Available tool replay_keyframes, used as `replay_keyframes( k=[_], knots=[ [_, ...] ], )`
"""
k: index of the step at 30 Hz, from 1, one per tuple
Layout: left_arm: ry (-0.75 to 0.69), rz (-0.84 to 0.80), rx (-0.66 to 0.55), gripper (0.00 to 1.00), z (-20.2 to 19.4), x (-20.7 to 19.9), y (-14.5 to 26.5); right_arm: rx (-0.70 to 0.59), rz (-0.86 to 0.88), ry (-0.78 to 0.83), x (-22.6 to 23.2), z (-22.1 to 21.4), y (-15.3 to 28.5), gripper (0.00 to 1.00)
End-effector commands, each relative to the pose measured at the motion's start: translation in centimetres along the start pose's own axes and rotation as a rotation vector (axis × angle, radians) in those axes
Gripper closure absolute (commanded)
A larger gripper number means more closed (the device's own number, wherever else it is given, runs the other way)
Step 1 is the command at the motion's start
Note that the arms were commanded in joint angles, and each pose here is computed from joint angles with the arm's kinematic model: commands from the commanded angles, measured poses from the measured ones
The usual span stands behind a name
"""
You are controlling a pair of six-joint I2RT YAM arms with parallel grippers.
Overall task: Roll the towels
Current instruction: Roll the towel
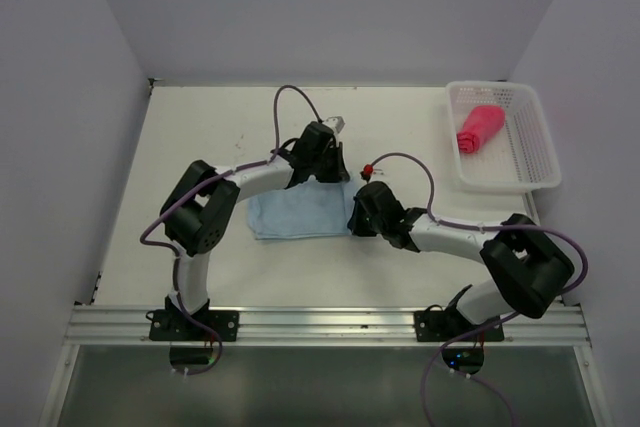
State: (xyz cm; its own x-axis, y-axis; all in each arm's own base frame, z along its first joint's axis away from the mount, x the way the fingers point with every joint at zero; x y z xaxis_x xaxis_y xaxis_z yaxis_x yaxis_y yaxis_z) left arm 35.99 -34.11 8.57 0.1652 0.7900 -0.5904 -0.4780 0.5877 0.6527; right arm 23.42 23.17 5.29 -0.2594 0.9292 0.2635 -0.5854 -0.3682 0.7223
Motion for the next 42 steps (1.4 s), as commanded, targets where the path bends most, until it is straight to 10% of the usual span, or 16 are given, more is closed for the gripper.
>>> replay_keyframes(
  k=[1,21,42],
  knots=[
    [-0.052,-0.073,-0.124,1.0,3.5,-1.7,1.4,-0.016,0.044,-0.016,1.5,1.1,-0.3,0.98],
    [-0.035,0.121,-0.079,1.0,0.6,3.9,0.1,0.01,0.101,-0.03,2.9,1.7,0.0,0.9],
    [-0.026,0.106,-0.068,1.0,-0.5,4.5,0.2,-0.087,0.174,-0.327,-1.1,3.5,3.1,0.5]
  ],
)
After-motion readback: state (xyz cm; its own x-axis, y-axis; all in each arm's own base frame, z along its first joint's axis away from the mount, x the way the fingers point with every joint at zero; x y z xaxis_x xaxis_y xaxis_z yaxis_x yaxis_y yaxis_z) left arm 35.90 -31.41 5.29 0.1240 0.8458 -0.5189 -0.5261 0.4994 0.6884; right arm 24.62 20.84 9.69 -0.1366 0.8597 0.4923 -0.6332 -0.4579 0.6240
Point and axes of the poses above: each gripper's point midway between its finger pads, its own y axis back along the fingers, its own x axis along the line the jaws close on, z = x × y, the point moved 3 cm from there along y, back along the fingers, and after that the axes turned 9 degrees about y, right-handed, at the moved point
